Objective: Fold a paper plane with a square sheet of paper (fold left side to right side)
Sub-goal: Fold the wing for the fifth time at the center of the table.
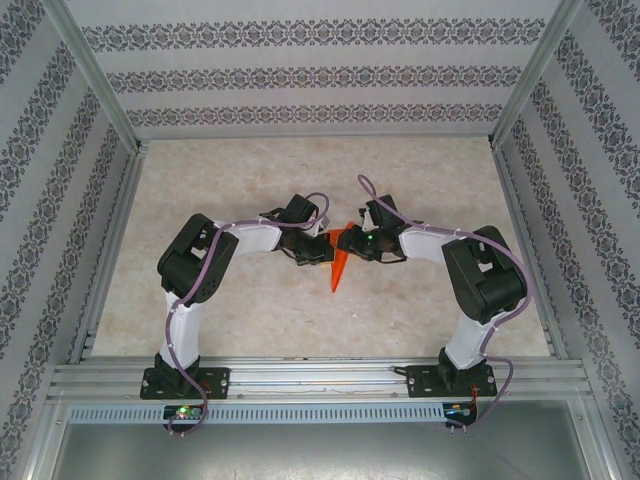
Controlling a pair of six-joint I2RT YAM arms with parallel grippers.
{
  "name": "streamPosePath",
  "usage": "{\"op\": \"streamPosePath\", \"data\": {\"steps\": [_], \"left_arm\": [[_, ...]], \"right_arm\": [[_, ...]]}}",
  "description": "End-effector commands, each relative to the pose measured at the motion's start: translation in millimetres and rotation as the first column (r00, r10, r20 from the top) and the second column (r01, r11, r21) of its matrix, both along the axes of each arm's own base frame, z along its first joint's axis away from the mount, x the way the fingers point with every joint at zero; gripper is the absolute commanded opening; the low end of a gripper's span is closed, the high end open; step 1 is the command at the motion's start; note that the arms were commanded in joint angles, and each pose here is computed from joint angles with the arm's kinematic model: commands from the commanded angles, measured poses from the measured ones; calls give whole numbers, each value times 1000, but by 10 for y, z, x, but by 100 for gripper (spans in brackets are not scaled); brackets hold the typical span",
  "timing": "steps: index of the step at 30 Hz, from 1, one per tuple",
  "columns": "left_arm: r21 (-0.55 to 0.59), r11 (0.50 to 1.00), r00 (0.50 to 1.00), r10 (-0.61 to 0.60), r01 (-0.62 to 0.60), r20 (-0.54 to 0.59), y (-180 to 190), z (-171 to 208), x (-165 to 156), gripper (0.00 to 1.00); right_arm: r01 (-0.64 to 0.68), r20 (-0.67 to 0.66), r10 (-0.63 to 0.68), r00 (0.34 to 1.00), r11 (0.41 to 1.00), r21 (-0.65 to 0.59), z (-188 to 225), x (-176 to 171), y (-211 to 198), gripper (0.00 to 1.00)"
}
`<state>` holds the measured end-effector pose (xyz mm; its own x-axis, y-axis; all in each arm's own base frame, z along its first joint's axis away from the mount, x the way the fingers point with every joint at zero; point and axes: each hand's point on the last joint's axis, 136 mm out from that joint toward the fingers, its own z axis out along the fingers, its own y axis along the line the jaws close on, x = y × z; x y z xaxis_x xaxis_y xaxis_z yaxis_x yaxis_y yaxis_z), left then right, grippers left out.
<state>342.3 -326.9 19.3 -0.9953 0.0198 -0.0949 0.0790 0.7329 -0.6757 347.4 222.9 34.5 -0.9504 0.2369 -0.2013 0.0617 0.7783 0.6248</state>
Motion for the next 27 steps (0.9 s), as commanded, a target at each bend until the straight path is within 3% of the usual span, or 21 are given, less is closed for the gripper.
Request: {"op": "streamPosePath", "data": {"steps": [1, 14, 27], "left_arm": [[171, 985, 996, 25, -9, -90, 232, -489, -209, 1], [168, 986, 996, 23, -7, -91, 229, -485, -208, 1], [170, 985, 995, 22, -5, -98, 230, -497, -216, 1]], "right_arm": [[5, 32, -4, 999, 1000, -20, 103, 0, -85, 40], [-27, 26, 27, 999, 1000, 9, 174, 93, 102, 10], [-35, -15, 35, 999, 999, -19, -33, 99, 120, 4]]}}
